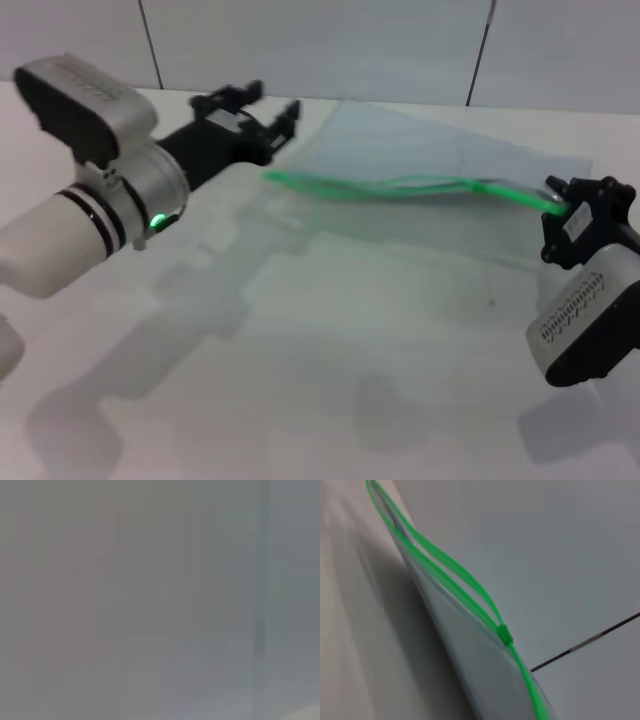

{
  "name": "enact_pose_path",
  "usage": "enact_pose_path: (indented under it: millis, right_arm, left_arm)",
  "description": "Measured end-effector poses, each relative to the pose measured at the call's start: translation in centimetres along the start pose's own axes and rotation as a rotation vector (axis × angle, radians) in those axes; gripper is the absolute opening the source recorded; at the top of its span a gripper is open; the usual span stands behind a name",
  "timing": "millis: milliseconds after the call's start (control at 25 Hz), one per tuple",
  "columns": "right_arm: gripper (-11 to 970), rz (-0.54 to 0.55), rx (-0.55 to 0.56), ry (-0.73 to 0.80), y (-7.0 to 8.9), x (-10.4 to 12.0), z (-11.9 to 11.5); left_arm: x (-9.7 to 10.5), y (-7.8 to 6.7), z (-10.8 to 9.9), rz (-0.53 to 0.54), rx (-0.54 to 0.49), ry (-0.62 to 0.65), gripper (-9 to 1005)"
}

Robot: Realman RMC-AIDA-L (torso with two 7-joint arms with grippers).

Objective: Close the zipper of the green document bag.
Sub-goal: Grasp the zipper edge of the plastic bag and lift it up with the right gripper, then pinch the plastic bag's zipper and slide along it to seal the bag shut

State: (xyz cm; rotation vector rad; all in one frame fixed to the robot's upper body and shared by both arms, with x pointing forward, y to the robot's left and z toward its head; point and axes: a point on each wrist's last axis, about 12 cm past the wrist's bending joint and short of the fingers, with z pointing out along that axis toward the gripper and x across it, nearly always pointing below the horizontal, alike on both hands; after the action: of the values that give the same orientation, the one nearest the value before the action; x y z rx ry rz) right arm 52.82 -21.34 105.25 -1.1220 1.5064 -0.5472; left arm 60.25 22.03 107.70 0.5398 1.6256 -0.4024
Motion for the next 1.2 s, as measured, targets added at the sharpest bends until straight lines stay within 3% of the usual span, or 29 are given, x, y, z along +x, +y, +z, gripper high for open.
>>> enact_pose_path:
  millis: [160, 520, 1200]
  right_arm:
    - [63, 0.021, 0.02, -0.025, -0.6, -0.9, -0.3]
    - [49, 0.078, 0.009, -0.053, -1.0, -2.1, -1.2]
    - [49, 0.143, -0.018, -0.095, -1.7, -3.7, -1.7]
  left_arm:
    - [-0.9, -1.1, 0.6, 0.056, 0.123, 0.029, 553]
    - [-2.7, -4.4, 1.5, 0.333, 0.332, 0.048, 554]
    - [-4.4, -6.2, 2.6, 0.543, 0.431, 0.042, 555]
